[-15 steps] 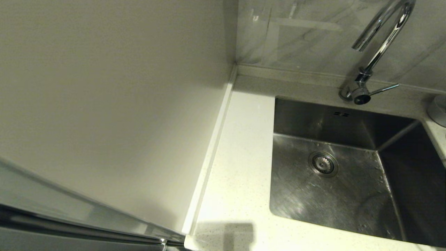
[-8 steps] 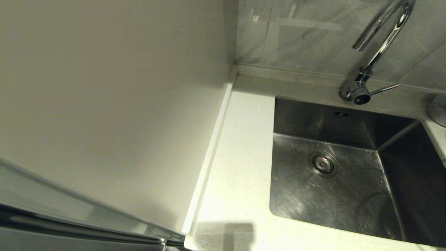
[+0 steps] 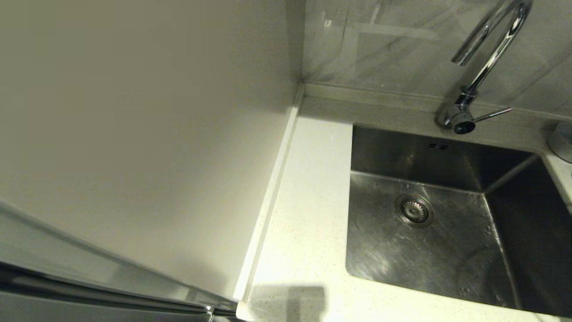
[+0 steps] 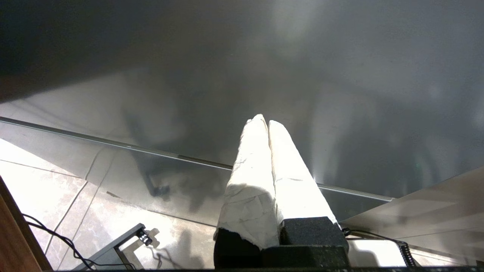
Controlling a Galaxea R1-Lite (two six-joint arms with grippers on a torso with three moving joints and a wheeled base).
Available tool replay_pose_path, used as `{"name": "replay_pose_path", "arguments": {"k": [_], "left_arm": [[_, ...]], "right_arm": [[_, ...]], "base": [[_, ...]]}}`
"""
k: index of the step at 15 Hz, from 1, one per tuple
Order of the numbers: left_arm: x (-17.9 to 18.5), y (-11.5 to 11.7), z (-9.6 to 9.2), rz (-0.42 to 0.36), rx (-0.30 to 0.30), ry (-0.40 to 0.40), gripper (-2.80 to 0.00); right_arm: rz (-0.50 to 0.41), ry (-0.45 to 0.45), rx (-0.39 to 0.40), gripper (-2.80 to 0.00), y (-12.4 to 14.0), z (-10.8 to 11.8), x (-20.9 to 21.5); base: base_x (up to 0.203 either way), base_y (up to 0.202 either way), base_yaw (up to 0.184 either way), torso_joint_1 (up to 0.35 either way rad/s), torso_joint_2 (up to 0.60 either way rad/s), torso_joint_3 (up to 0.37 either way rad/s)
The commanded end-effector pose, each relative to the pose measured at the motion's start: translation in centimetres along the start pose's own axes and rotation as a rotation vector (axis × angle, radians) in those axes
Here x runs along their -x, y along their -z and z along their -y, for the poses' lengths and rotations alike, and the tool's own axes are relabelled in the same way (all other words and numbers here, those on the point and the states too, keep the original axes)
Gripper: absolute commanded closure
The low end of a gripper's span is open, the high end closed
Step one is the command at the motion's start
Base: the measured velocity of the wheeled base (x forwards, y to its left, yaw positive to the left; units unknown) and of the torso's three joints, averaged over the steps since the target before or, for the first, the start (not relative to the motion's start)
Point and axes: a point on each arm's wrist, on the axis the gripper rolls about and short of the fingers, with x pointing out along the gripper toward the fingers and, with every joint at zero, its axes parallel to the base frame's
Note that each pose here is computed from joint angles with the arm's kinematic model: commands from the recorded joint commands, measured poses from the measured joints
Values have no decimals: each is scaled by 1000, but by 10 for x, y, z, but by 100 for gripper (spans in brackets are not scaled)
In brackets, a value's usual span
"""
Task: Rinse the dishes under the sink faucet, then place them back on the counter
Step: Put a bowl back to the table from the sink
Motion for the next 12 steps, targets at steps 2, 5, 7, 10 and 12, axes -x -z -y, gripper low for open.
{"name": "replay_pose_path", "arguments": {"k": [2, 5, 7, 10, 12], "left_arm": [[0, 0, 0, 3, 0, 0, 0], [0, 0, 0, 4, 1, 1, 0], [0, 0, 0, 4, 1, -1, 0], [0, 0, 0, 5, 1, 0, 0], [0, 0, 0, 3, 0, 0, 0]], "right_arm": [[65, 1, -12, -280, -5, 1, 7], [110, -13, -8, -280, -7, -1, 19], [167, -32, -2, -280, -9, -5, 38], [240, -101, 45, -280, -4, -21, 69], [295, -156, 83, -280, 3, -35, 92]], "base": [[0, 0, 0, 0, 0, 0], [0, 0, 0, 0, 0, 0], [0, 0, 0, 0, 0, 0], [0, 0, 0, 0, 0, 0], [0, 0, 0, 0, 0, 0]]}}
